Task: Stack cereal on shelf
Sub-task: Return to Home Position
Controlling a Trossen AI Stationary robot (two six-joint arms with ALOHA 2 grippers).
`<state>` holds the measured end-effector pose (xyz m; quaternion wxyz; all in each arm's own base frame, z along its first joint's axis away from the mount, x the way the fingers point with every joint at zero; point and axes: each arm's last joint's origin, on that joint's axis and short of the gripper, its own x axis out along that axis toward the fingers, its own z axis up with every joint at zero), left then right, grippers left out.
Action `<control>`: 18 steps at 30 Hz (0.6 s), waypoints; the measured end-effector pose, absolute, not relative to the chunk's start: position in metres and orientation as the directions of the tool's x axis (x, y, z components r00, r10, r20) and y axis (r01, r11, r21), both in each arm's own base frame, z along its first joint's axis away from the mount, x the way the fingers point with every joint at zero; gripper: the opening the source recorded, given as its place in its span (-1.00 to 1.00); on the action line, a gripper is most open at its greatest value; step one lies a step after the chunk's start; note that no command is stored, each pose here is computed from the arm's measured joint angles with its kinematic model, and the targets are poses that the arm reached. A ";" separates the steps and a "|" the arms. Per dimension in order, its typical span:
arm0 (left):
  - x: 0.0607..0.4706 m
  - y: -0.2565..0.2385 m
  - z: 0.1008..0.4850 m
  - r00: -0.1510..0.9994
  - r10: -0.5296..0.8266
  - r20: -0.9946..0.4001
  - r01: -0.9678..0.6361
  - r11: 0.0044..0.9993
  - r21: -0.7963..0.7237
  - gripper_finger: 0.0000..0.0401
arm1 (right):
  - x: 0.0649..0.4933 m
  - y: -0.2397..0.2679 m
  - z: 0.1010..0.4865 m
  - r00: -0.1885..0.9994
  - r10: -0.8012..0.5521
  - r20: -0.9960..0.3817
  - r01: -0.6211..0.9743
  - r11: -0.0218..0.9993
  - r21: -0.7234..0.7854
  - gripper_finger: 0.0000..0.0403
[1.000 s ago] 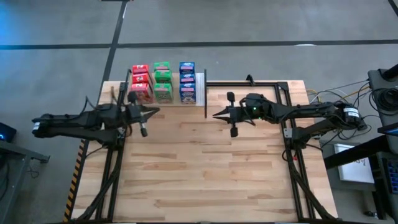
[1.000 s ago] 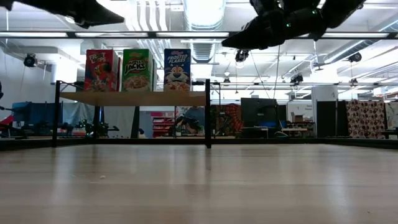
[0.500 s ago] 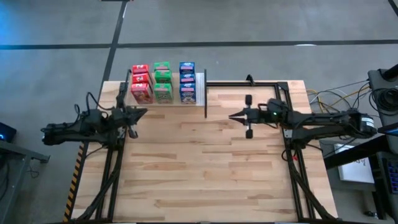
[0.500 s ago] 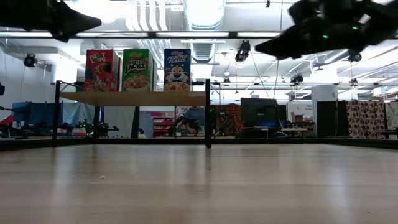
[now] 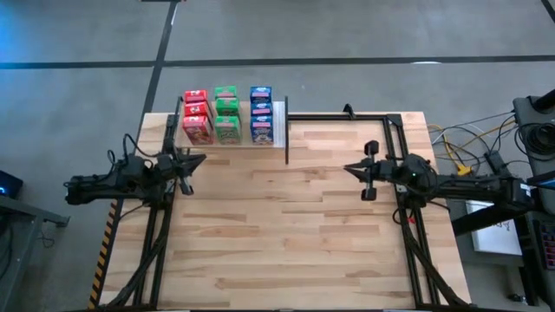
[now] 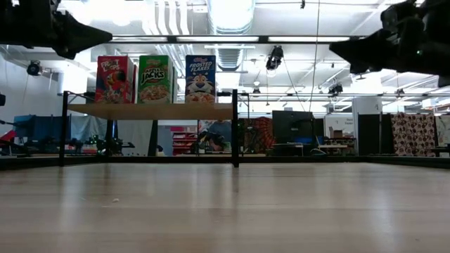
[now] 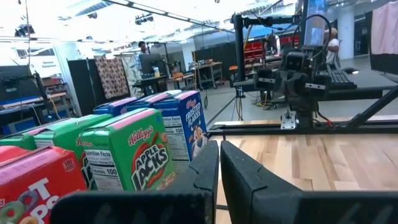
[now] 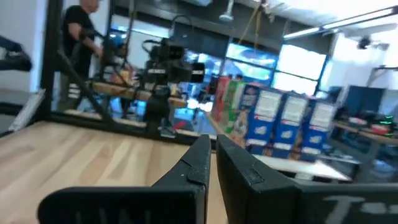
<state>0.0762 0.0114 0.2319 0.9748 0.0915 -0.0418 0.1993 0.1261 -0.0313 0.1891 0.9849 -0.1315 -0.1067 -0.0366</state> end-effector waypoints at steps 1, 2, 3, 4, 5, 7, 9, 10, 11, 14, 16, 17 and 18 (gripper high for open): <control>0.076 0.011 0.232 0.917 0.381 0.118 -0.396 0.904 0.161 -1.00 | 0.123 -0.031 0.191 0.971 -0.056 0.234 0.115 0.962 -0.249 -0.91; 0.076 0.011 0.232 0.917 0.381 0.118 -0.396 0.904 0.161 -1.00 | 0.122 -0.030 0.191 0.973 -0.059 0.221 0.114 0.963 -0.245 -0.91; 0.076 0.011 0.232 0.917 0.381 0.118 -0.397 0.904 0.161 -1.00 | 0.120 -0.030 0.191 0.972 -0.063 0.228 0.119 0.962 -0.245 -0.91; 0.076 0.011 0.232 0.917 0.381 0.117 -0.397 0.904 0.162 -1.00 | 0.118 -0.029 0.193 0.969 -0.062 0.239 0.122 0.961 -0.248 -0.91; 0.076 0.011 0.232 0.917 0.382 0.118 -0.397 0.904 0.161 -1.00 | 0.116 -0.029 0.193 0.969 -0.061 0.240 0.122 0.961 -0.248 -0.91; 0.076 0.011 0.232 0.917 0.382 0.116 -0.397 0.904 0.159 -1.00 | 0.113 -0.028 0.196 0.961 -0.059 0.270 0.131 0.957 -0.259 -0.91; 0.076 0.011 0.231 0.917 0.382 0.116 -0.397 0.905 0.155 -1.00 | 0.109 -0.026 0.200 0.951 -0.046 0.306 0.136 0.951 -0.279 -0.91; 0.076 0.011 0.231 0.917 0.382 0.116 -0.397 0.905 0.152 -1.00 | 0.107 -0.026 0.201 0.946 -0.038 0.323 0.137 0.948 -0.288 -0.91; 0.076 0.011 0.232 0.917 0.382 0.116 -0.397 0.905 0.152 -1.00 | 0.105 -0.025 0.203 0.939 -0.033 0.341 0.140 0.945 -0.294 -0.91; 0.076 0.011 0.231 0.917 0.382 0.116 -0.396 0.908 0.141 -1.00 | 0.100 -0.023 0.207 0.926 -0.004 0.378 0.131 0.941 -0.312 -0.91; 0.076 0.011 0.231 0.917 0.382 0.115 -0.392 0.916 0.089 -1.00 | 0.097 -0.022 0.209 0.917 0.000 0.399 0.133 0.942 -0.307 -0.91; 0.076 0.011 0.232 0.917 0.382 0.116 -0.390 0.918 0.065 -1.00 | 0.096 -0.021 0.209 0.915 0.007 0.405 0.129 0.943 -0.307 -0.91; 0.076 0.011 0.231 0.917 0.382 0.116 -0.389 0.920 0.047 -1.00 | 0.094 -0.020 0.210 0.912 0.018 0.410 0.121 0.943 -0.310 -0.91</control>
